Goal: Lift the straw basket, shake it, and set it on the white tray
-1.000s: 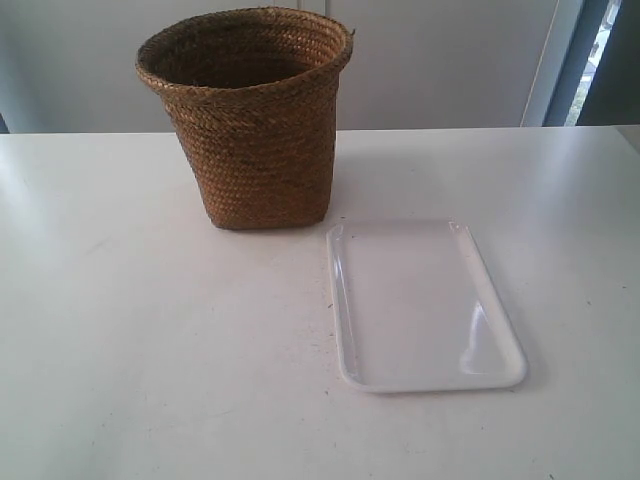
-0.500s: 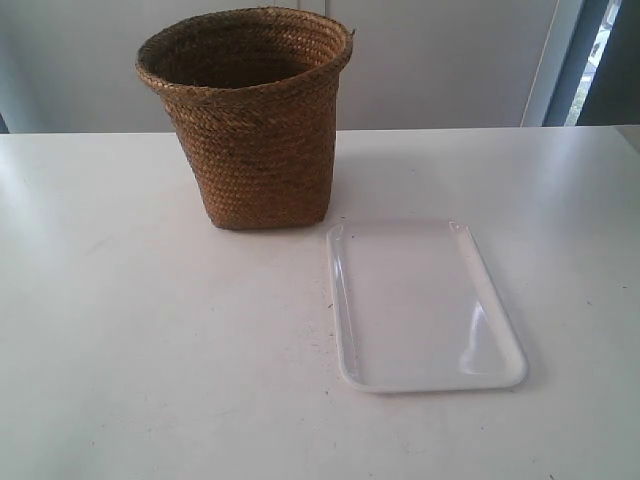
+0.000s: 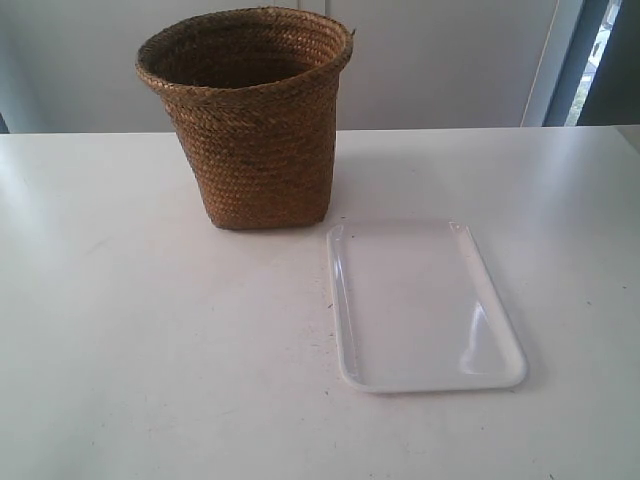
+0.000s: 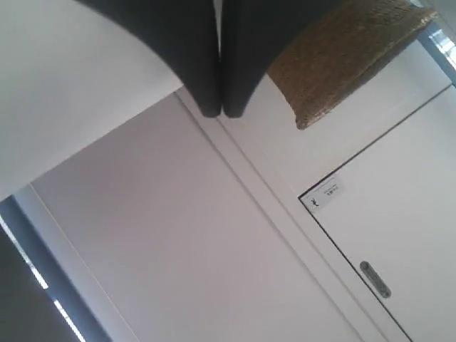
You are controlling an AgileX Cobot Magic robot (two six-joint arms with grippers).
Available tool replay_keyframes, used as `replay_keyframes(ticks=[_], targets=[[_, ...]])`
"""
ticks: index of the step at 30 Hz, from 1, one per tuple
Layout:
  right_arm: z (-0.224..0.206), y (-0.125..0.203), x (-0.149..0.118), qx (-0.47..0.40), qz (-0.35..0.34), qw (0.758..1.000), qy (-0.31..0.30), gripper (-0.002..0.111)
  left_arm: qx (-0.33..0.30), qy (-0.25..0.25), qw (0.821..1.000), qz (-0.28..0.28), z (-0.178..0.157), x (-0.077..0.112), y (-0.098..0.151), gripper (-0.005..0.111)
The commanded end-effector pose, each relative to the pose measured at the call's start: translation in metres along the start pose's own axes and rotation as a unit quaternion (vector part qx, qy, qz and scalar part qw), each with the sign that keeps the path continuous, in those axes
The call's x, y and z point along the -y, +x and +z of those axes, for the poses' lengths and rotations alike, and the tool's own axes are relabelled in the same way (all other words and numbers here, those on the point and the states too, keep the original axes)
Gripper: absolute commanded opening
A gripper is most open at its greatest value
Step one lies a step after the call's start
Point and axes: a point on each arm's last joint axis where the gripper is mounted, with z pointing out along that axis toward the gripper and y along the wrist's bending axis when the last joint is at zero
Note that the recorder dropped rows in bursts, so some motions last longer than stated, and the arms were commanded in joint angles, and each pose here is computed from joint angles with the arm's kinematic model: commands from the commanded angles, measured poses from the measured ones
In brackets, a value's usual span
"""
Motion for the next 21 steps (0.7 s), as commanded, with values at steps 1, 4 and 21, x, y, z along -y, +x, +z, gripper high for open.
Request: replay_keyframes(ticks=[1,4,21], targets=[[-0.001,-0.008,-0.004,0.055,-0.095,0.994,-0.021,0.001,0.072,0.008,0.996,0.055,-0.001,0.002,-0.012,0.001],[-0.004,-0.024,-0.011,0.131,-0.125,0.983,-0.038,0.001,0.114,-0.002,0.990,0.080,-0.003,0.003,-0.021,0.000],[0.202,-0.095,-0.059,0.166,-0.135,0.976,-0.028,0.001,0.176,-0.187,0.963,0.081,0.095,-0.012,-0.155,0.000]])
